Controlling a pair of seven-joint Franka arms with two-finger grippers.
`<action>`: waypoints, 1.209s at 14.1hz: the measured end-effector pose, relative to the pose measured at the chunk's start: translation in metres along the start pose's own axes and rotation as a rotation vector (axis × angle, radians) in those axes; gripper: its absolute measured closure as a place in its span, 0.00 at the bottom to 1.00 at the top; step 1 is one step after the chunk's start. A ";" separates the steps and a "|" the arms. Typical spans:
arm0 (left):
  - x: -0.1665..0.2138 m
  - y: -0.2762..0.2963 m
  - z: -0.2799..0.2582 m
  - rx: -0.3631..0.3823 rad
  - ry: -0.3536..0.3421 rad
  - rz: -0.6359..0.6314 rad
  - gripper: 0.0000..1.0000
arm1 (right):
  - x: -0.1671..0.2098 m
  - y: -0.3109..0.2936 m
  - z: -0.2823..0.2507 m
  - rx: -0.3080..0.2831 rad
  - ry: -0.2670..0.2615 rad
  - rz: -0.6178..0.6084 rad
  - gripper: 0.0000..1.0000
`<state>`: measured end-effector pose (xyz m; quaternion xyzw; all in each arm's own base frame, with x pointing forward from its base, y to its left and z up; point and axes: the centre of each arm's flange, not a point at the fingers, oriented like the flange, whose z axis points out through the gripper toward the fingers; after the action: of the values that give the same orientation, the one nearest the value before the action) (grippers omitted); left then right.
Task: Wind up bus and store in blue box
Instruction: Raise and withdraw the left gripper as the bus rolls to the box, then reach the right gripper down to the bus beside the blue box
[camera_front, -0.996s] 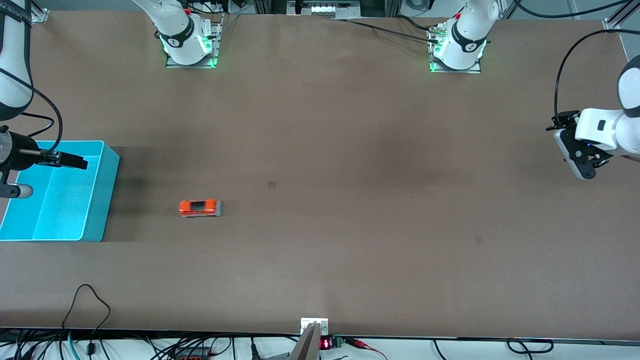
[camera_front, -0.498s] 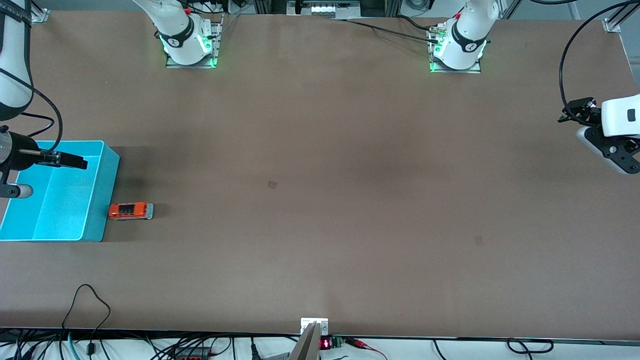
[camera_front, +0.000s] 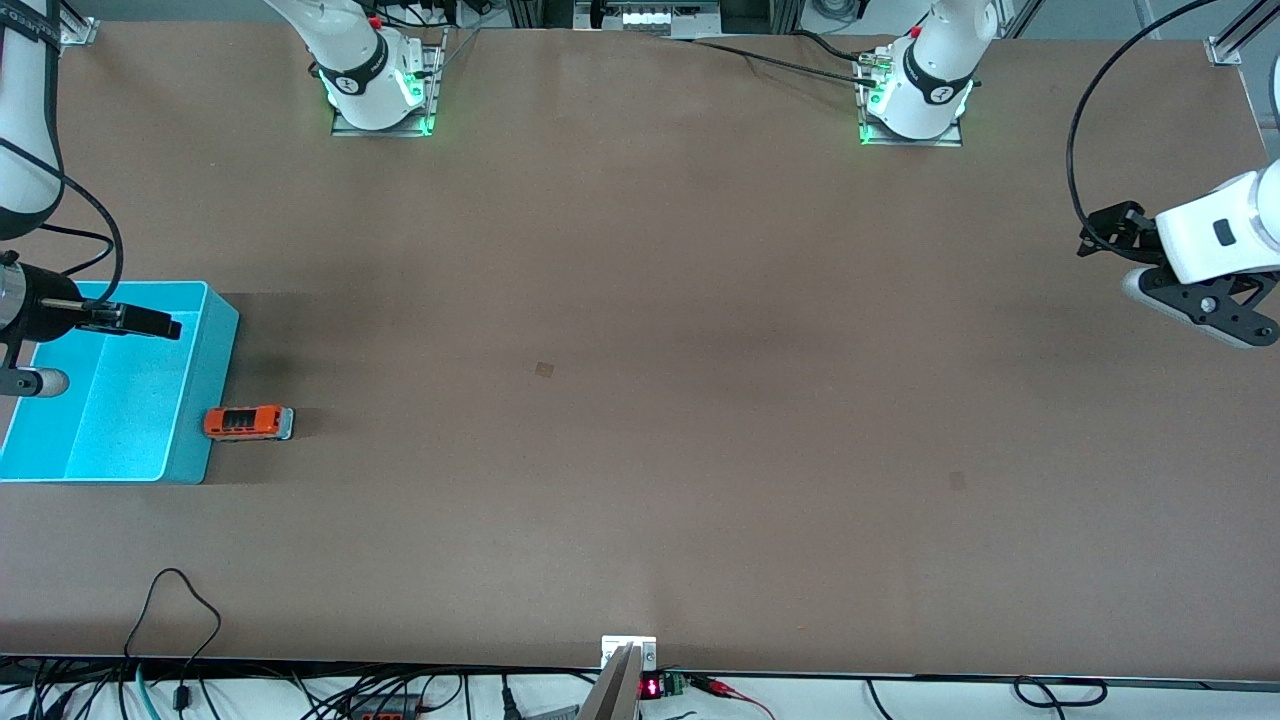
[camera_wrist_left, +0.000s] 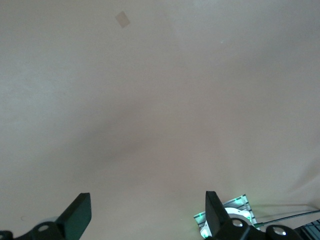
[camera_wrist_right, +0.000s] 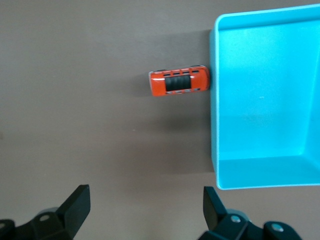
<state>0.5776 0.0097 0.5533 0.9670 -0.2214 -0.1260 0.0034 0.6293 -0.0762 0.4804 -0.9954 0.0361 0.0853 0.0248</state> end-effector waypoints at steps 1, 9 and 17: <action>0.000 -0.001 0.000 0.000 0.000 -0.008 0.00 | 0.000 -0.002 0.000 0.005 0.000 -0.025 0.00; 0.003 0.035 -0.023 0.074 0.195 -0.338 0.00 | 0.039 -0.011 0.060 -0.013 0.012 -0.531 0.00; -0.017 0.029 -0.025 0.016 0.234 -0.380 0.00 | 0.078 0.001 0.139 -0.069 0.029 -1.128 0.00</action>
<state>0.5570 -0.0103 0.5838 0.9994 -0.0341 -0.0098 -0.0024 0.6827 -0.0743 0.3300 -0.8619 -0.5038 0.0461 0.0333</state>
